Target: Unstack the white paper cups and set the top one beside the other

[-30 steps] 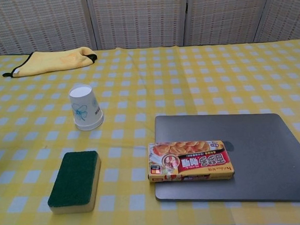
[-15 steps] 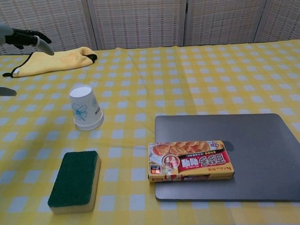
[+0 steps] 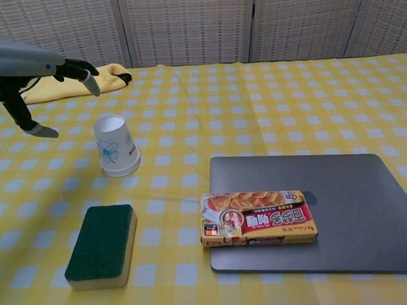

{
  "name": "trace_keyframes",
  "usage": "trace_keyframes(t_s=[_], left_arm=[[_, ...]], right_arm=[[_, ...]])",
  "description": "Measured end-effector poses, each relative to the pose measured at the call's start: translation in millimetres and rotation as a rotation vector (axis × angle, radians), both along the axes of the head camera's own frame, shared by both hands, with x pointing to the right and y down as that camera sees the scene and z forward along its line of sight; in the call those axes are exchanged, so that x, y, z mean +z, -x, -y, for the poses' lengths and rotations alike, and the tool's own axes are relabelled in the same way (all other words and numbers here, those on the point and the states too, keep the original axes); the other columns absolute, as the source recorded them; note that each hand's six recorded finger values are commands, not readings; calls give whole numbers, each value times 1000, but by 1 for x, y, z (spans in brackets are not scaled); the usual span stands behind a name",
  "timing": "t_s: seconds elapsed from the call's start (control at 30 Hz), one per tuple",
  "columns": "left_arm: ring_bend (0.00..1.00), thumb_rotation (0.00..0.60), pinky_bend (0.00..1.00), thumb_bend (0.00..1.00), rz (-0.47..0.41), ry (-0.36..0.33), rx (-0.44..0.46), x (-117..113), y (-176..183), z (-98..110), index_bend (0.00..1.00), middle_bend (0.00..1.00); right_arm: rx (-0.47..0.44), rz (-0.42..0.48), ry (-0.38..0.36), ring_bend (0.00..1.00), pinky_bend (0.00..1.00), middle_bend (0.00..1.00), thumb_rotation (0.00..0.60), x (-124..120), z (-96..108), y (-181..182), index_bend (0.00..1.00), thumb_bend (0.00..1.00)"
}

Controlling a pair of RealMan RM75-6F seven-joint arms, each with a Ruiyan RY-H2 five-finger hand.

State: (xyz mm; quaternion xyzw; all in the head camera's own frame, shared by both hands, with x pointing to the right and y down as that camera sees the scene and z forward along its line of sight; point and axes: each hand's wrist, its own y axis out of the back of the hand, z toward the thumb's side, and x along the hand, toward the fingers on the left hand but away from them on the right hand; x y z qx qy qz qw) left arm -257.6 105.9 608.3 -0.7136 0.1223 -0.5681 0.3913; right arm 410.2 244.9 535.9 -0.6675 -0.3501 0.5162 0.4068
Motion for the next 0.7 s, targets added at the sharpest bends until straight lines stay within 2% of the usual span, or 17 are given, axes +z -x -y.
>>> trace_keyframes(t_s=[0.7], left_arm=[[0,600,163,296,10,48,20,26,-27,7,214,0]], right_arm=[[14,7,-10,0,0,0,600,-4,2,-4,0,182]])
